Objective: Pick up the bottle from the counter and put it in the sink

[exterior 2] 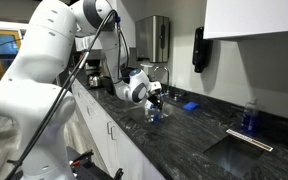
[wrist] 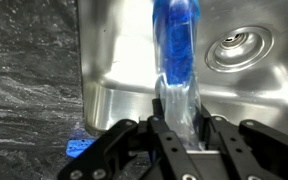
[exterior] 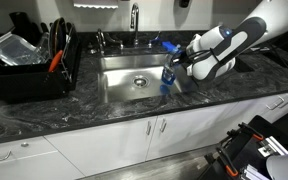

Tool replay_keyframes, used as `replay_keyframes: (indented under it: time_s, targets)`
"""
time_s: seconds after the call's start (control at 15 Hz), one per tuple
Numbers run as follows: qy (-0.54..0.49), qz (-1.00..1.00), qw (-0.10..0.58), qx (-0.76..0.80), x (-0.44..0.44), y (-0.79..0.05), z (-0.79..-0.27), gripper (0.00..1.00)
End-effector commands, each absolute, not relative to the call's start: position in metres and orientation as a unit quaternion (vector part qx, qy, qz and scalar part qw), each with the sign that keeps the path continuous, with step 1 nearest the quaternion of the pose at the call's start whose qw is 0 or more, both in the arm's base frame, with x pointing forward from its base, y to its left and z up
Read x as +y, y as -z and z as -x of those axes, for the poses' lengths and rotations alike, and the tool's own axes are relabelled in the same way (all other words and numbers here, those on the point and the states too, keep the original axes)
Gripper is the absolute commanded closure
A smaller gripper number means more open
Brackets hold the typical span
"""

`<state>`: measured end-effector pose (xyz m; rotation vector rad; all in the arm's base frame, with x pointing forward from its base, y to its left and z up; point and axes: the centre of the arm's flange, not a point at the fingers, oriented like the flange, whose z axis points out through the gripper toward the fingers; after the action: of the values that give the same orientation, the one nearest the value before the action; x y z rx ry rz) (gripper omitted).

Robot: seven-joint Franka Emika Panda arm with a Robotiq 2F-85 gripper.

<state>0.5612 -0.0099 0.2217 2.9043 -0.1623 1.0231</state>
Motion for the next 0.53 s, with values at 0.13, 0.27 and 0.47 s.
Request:
replay_keyframes:
  time_s: [0.13, 0.27, 0.47]
  targets:
    - [-0.331, -0.941, 0.036, -0.055, -0.0084, -0.2125, -0.5679, 0.42]
    - [-0.329, -0.942, 0.037, -0.056, -0.0094, -0.2102, -0.5679, 0.31]
    - [-0.332, -0.941, 0.037, -0.056, -0.0103, -0.2123, -0.5696, 0.07]
